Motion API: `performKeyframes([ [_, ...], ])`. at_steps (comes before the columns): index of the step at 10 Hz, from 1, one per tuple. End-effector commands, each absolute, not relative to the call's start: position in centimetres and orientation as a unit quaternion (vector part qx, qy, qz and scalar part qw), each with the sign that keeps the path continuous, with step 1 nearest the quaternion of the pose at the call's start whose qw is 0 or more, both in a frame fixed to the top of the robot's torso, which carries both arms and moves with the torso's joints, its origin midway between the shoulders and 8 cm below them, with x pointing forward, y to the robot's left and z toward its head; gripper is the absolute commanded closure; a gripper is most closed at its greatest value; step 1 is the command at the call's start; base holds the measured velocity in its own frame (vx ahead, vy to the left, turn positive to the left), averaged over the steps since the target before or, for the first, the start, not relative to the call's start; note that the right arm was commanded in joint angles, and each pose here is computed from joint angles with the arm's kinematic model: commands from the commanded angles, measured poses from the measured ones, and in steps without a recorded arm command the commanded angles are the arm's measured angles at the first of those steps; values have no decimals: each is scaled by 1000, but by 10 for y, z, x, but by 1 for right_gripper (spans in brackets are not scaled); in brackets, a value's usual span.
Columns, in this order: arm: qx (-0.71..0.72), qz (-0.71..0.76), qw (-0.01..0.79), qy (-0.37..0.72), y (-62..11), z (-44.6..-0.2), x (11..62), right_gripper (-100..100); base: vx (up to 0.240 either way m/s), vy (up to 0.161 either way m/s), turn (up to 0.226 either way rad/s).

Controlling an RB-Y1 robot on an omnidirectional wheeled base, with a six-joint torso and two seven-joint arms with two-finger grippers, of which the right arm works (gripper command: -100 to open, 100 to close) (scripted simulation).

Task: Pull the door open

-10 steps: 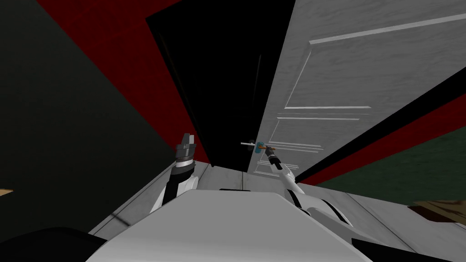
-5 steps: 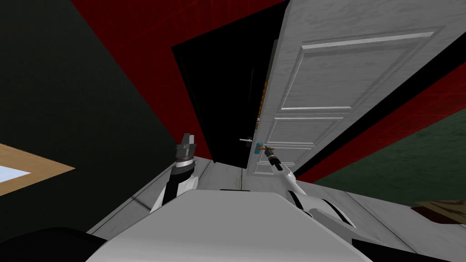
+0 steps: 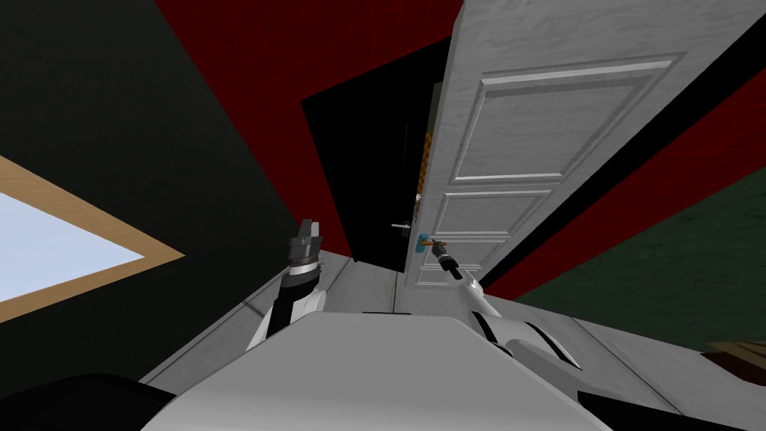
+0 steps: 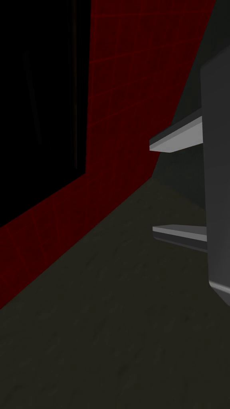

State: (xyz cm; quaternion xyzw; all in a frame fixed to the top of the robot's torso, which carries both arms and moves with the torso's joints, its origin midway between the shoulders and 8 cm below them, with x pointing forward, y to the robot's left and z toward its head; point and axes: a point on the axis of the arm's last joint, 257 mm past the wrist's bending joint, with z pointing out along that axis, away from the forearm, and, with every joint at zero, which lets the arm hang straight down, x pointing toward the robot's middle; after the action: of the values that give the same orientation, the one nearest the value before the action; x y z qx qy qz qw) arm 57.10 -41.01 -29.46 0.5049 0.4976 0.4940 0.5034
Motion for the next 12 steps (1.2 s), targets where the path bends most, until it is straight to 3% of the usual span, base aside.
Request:
performKeyframes([
  [1, 496, 502, 497, 505, -402, -294, 571, 100, -122, -52, 42],
  [12, 451, 542, 455, 544, -367, -292, 558, 100, -181, -95, 52],
])
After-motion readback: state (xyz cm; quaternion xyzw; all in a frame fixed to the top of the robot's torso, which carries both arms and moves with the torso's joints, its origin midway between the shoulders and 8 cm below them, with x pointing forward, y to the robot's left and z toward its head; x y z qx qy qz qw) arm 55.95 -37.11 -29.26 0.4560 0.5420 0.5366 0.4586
